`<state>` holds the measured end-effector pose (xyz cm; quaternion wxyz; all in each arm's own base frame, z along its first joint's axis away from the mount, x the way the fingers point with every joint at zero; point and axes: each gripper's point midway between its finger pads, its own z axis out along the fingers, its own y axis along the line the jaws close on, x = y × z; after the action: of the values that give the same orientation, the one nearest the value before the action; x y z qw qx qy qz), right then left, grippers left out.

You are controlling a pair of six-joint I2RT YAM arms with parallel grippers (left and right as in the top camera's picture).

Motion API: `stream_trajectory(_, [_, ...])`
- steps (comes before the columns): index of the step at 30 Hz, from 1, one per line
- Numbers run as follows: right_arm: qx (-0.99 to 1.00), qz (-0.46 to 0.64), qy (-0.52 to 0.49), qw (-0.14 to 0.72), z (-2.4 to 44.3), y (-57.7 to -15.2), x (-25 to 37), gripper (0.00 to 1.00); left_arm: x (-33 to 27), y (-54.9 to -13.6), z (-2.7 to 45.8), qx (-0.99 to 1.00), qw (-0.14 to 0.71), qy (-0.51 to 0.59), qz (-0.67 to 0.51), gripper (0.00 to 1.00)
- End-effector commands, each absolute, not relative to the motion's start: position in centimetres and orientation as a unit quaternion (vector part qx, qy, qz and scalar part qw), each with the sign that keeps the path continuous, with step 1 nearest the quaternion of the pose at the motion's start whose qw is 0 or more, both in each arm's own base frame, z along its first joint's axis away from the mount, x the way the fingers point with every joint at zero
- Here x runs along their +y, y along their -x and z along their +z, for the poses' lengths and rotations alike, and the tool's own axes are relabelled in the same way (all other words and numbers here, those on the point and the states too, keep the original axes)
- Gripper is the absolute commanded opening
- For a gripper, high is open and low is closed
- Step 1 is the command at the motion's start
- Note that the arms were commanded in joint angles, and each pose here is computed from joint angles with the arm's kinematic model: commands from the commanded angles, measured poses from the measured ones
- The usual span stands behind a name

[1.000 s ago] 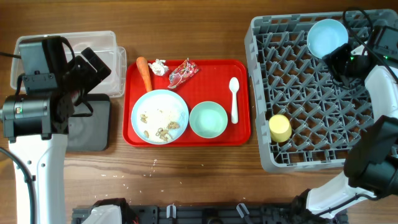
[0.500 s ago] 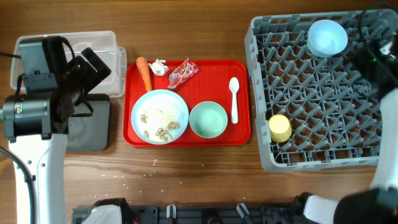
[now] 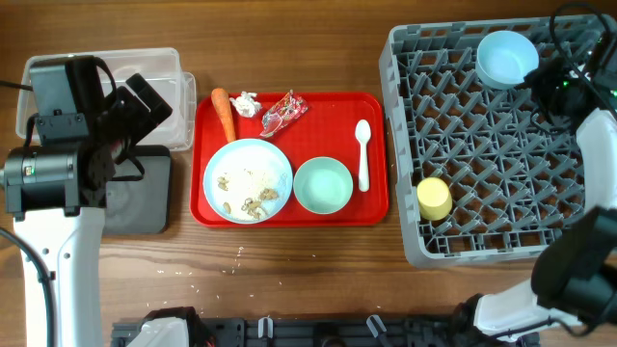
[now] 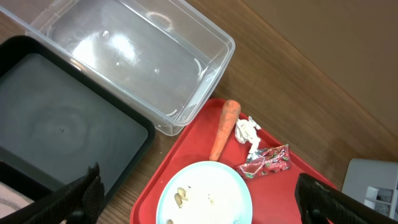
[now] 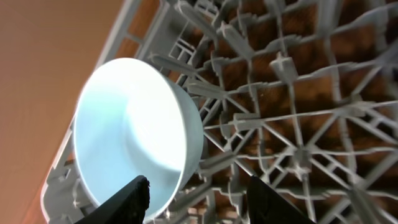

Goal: Sort waste into correct bins and load items into the dishwasher rack

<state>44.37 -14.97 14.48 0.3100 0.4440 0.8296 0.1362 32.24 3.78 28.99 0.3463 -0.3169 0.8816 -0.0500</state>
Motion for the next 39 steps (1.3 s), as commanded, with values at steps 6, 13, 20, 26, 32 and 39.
stream_trajectory(6, [0.832,0.164,-0.461,0.263,11.3,-44.7,-14.4,0.15,4.1,-32.3,29.3,0.876,0.352,0.326,-0.047,1.00])
stream_trajectory(13, [0.833,0.123,-0.473,0.260,10.6,-43.9,-15.6,0.33,4.1,-32.3,29.3,0.876,0.352,0.326,-0.047,1.00])
stream_trajectory(20, [0.842,0.134,-0.458,0.252,10.2,-43.9,-15.1,0.25,4.1,-32.3,29.3,0.876,0.352,0.326,-0.047,1.00])
stream_trajectory(26, [0.838,0.152,-0.446,0.277,16.8,-40.7,-14.1,0.34,4.1,-32.3,29.3,0.876,0.352,0.326,-0.047,1.00])
stream_trajectory(32, [0.815,0.169,-0.420,0.362,22.3,-42.9,-13.4,0.36,4.1,-32.3,29.3,0.876,0.352,0.326,-0.047,1.00])
stream_trajectory(39, [0.807,0.180,-0.444,0.346,16.9,-46.8,-14.7,0.45,4.1,-32.3,29.3,0.876,0.352,0.326,-0.047,1.00])
